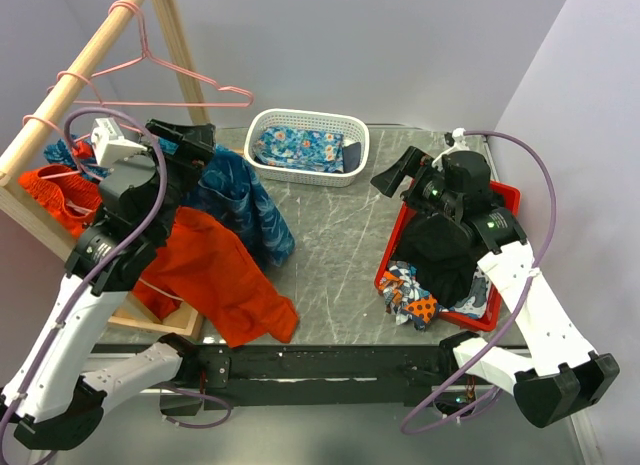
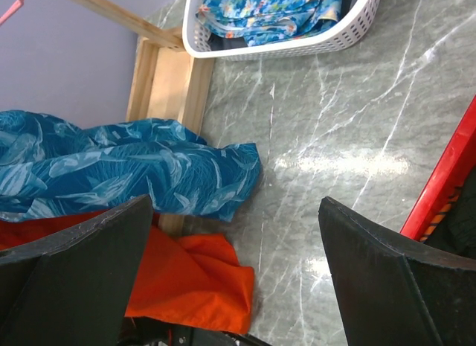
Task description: Place the shorts on the hanger
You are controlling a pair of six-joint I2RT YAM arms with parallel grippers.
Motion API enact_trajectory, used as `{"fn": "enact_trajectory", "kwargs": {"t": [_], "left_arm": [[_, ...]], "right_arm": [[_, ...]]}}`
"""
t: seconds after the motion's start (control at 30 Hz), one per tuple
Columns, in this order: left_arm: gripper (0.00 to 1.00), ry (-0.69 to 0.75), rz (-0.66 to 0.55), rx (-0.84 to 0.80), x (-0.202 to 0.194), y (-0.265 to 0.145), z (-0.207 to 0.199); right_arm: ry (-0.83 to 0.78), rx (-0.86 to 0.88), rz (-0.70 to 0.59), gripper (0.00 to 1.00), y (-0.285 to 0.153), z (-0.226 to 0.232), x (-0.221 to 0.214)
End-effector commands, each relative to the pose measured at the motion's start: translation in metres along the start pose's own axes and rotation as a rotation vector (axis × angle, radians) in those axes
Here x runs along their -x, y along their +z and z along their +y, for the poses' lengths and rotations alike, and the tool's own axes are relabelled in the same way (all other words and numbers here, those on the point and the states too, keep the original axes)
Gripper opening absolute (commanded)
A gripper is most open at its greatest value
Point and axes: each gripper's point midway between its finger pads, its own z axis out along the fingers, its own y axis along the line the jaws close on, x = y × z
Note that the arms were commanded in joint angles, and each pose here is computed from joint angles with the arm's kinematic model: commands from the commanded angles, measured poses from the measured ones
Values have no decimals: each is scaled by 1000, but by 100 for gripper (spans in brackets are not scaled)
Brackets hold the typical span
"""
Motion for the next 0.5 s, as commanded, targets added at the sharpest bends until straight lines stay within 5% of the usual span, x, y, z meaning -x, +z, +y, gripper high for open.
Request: {"fn": "enact_trajectory", "kwargs": {"t": [0.0,0.47], "left_arm": [[91,32,42,-101,9,-18,-24],[89,102,90,-193,23,-50,-40]], "right_arm": [[-46,49,-41,100,-12,18,14],[-66,62,-36,100,-14,22,16]]}}
